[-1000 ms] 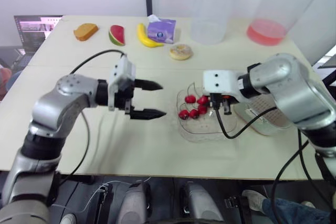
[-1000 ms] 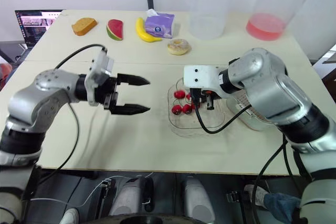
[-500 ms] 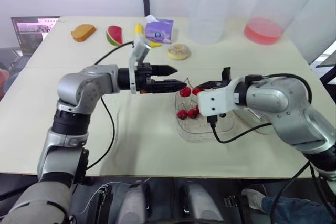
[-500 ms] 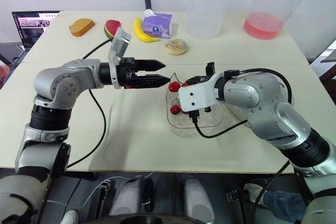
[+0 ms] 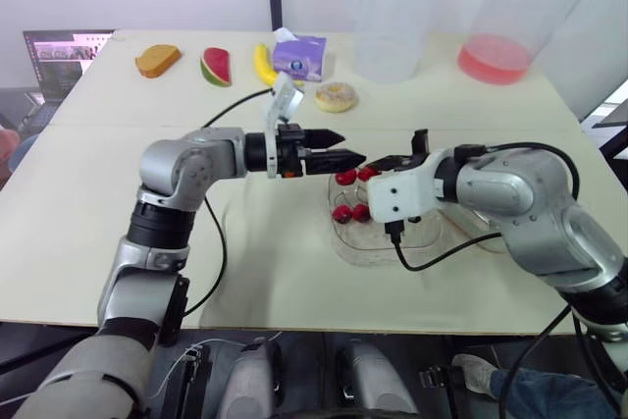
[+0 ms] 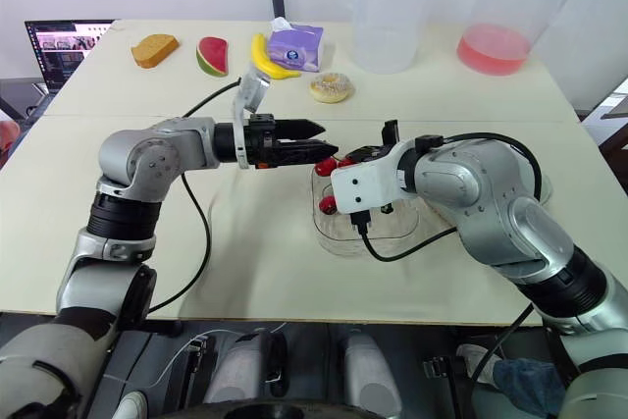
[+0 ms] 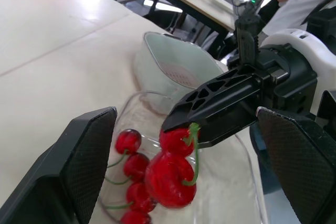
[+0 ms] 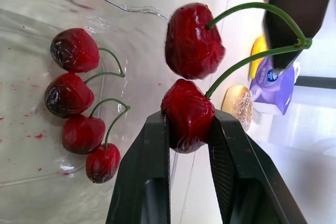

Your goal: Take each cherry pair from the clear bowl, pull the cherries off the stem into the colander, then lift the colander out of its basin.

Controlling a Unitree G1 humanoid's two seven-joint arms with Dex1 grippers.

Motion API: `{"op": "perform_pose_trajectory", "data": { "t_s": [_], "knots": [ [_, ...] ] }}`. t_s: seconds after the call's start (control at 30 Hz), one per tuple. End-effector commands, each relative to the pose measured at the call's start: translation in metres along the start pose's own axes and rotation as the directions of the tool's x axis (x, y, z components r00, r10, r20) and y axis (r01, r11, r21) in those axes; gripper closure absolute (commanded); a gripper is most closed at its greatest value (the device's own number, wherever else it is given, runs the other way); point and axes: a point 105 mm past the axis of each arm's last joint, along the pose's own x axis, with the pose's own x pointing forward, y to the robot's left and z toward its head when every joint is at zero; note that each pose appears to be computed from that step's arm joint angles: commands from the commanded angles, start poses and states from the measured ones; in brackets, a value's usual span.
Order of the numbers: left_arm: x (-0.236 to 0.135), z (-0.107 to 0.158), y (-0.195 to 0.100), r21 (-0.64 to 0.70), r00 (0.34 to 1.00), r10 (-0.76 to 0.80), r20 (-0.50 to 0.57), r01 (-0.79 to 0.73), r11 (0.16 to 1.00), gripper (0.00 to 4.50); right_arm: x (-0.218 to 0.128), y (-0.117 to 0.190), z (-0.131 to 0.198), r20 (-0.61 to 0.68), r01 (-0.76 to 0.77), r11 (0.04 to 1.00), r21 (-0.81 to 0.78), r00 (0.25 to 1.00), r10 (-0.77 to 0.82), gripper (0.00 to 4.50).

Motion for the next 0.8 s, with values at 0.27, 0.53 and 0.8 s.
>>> {"op": "perform_pose_trajectory", "data": {
  "t_s": [0.27, 0.53, 0.8],
  "knots": [
    [0.0055, 0.0053, -0.0032, 0.0, 1.0, -0.014, 0.008, 0.014, 1.0, 1.89, -0.0089, -0.0089, 0.0043, -0.003, 0.04, 0.999, -0.026, 0.999, -0.041, 3.92],
    [0.007, 0.0072, -0.0018, -0.032, 1.0, -0.009, 0.02, 0.01, 0.999, 4.46, -0.0092, -0.0069, 0.0054, -0.004, 0.036, 0.999, -0.022, 0.999, -0.036, 3.92],
    [0.0071, 0.0057, -0.0014, -0.027, 1.0, -0.006, 0.007, 0.006, 1.0, 4.46, -0.0099, -0.0049, 0.0054, -0.004, 0.031, 0.999, -0.01, 1.0, -0.031, 3.92]
  ]
}}
